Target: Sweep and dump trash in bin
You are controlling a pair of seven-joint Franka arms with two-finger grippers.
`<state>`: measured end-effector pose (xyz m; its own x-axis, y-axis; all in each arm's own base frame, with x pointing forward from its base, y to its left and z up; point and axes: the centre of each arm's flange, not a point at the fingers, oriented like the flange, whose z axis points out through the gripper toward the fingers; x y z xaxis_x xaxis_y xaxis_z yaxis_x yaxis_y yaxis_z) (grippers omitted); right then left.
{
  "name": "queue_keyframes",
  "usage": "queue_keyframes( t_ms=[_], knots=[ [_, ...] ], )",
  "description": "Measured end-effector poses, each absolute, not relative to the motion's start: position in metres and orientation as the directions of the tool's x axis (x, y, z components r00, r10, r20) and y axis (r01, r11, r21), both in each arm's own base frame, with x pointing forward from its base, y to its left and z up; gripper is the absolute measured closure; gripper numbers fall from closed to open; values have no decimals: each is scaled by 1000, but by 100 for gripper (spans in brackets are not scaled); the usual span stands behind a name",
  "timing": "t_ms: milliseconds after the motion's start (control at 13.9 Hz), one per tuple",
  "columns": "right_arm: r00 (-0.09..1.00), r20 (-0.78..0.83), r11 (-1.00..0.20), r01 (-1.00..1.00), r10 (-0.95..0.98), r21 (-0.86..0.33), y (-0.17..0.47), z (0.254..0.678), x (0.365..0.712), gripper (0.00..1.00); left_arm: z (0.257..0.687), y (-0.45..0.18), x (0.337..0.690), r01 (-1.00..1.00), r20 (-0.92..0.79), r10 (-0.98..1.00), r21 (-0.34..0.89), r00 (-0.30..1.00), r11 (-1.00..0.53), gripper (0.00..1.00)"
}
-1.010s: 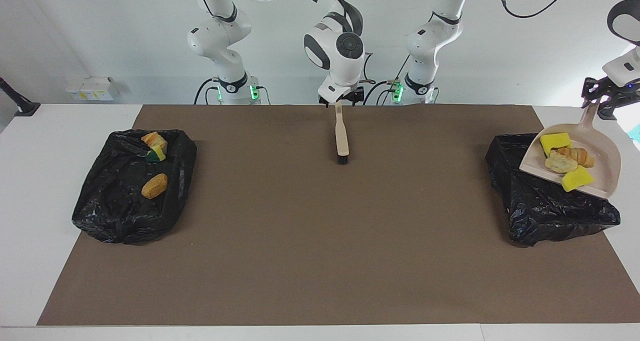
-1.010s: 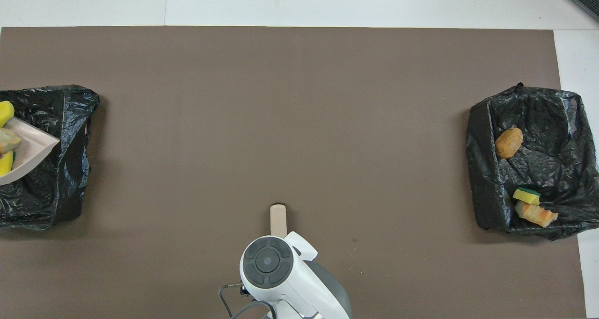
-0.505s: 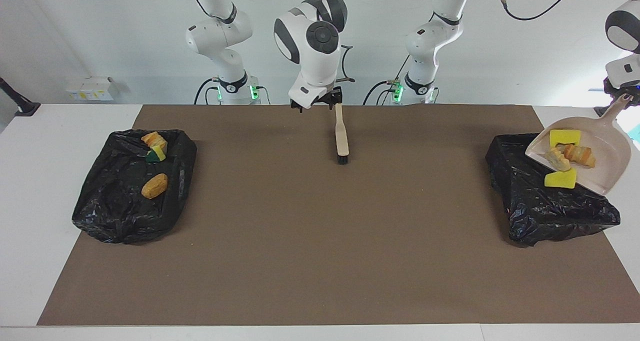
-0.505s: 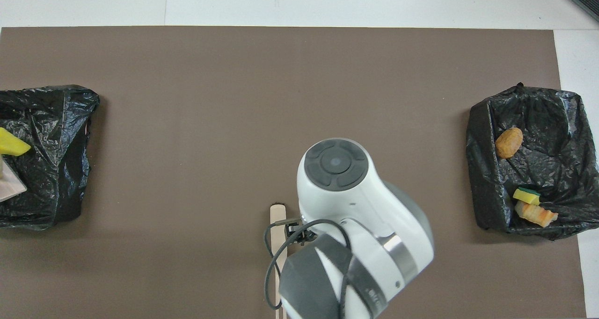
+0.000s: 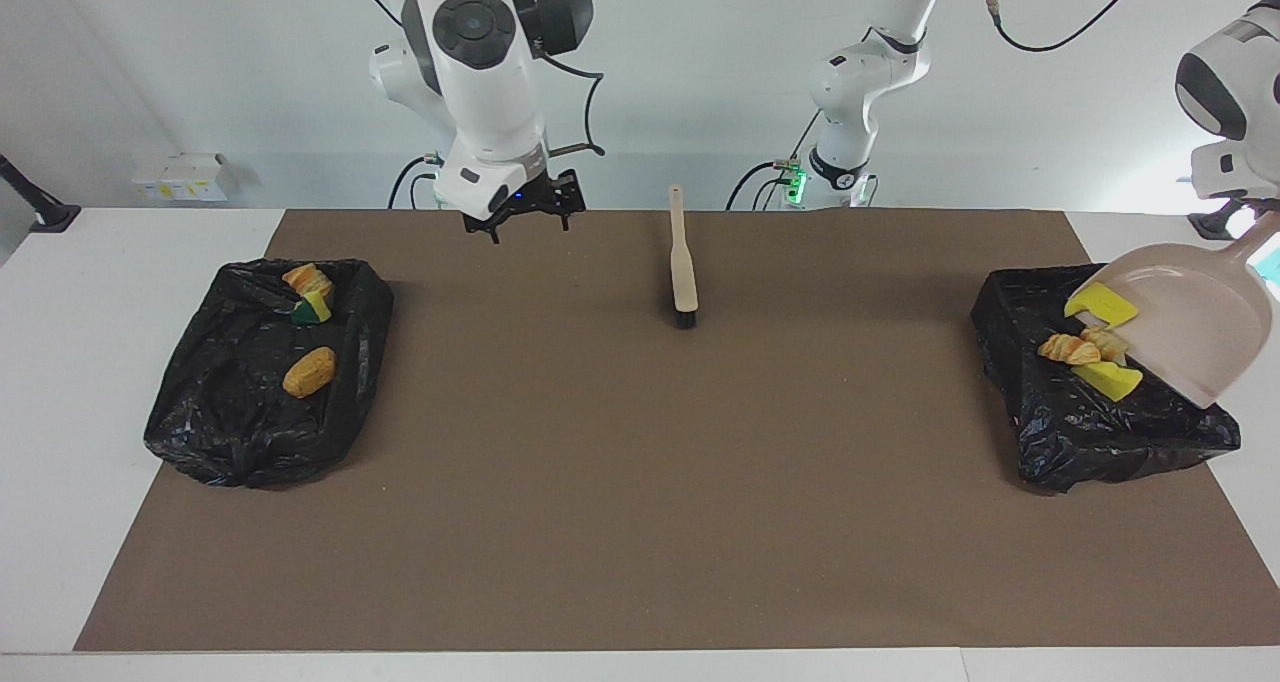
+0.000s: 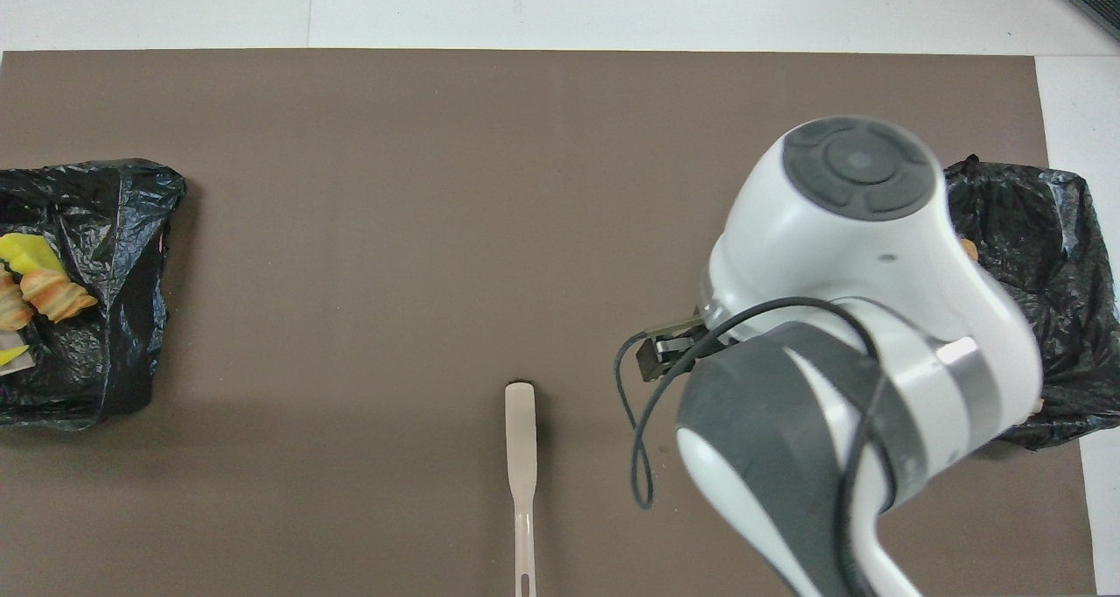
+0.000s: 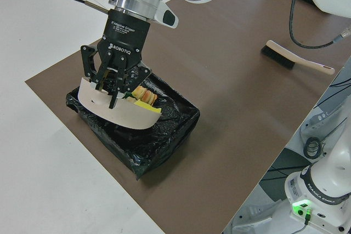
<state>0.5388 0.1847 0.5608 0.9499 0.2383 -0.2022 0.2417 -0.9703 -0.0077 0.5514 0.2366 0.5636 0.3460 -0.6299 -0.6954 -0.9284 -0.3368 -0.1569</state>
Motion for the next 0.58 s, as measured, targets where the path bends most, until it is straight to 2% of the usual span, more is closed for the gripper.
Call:
queue_keyframes(
  t_ms=[216, 433, 577],
  knots=[
    [948, -124, -954, 298, 293, 25, 158, 570, 557, 0, 575, 225, 558, -937, -722, -607, -180, 333, -299, 67],
    [961, -63, -955, 275, 269, 110, 133, 584, 570, 0, 607, 218, 563, -938, -728, -595, -216, 339, -271, 67],
    [972, -28, -959, 235, 233, 156, 108, 602, 576, 0, 619, 192, 568, -945, -733, -599, -207, 321, -253, 67]
  ],
)
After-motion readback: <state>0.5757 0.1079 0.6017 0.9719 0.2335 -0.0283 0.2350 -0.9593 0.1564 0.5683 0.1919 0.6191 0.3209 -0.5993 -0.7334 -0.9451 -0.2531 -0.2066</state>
